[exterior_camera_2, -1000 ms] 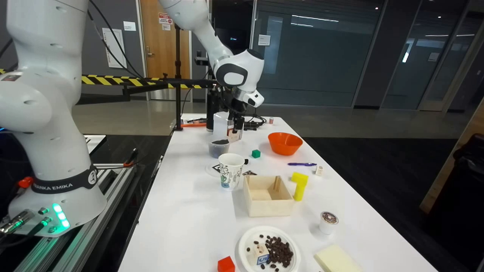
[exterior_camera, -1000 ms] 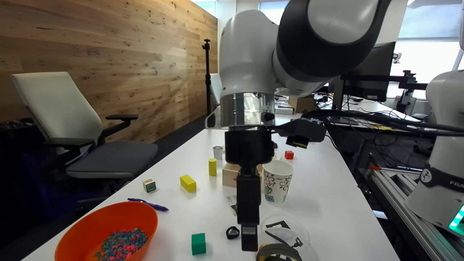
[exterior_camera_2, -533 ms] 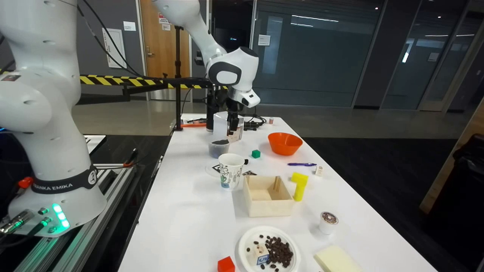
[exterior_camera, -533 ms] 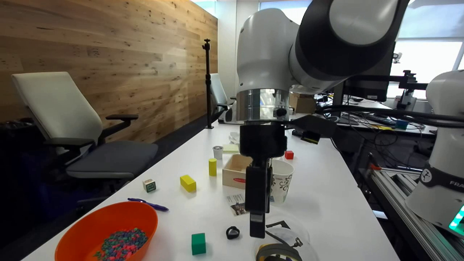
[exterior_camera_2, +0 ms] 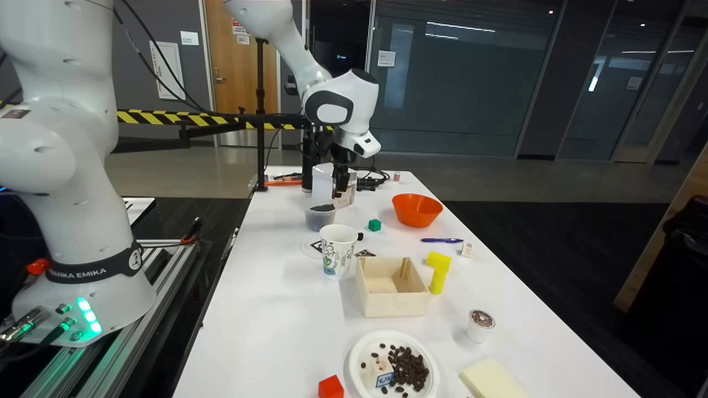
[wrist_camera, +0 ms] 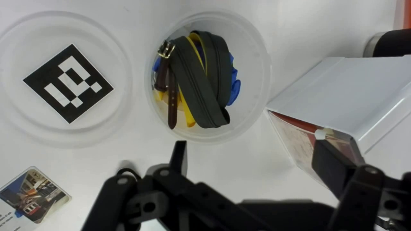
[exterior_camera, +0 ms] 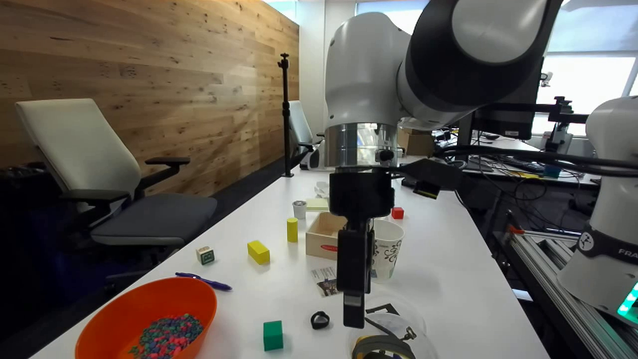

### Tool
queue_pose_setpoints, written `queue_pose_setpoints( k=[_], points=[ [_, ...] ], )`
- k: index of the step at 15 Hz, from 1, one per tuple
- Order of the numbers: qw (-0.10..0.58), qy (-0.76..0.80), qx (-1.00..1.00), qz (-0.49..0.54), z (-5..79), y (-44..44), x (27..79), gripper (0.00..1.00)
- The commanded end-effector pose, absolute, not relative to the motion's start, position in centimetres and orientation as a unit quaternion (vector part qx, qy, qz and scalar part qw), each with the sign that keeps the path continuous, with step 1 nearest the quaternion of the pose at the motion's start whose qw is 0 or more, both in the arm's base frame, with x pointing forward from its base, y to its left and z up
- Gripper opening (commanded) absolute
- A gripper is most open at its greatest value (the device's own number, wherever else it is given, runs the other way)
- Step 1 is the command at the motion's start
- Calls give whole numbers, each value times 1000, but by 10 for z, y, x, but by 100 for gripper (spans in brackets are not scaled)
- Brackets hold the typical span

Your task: Close the white object

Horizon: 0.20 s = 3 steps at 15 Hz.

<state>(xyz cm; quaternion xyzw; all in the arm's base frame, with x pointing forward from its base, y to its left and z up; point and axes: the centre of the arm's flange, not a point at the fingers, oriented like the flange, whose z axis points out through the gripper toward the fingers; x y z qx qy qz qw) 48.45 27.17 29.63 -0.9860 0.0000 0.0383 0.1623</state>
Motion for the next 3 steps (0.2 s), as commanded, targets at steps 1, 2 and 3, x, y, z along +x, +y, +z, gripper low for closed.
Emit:
queue_pose_setpoints(
  k=[1, 2, 3],
  points=[
    [162, 0, -986, 38, 296, 272, 485, 100],
    [162, 0, -986, 38, 296, 272, 485, 100],
    [162, 0, -986, 38, 296, 272, 485, 100]
  ],
)
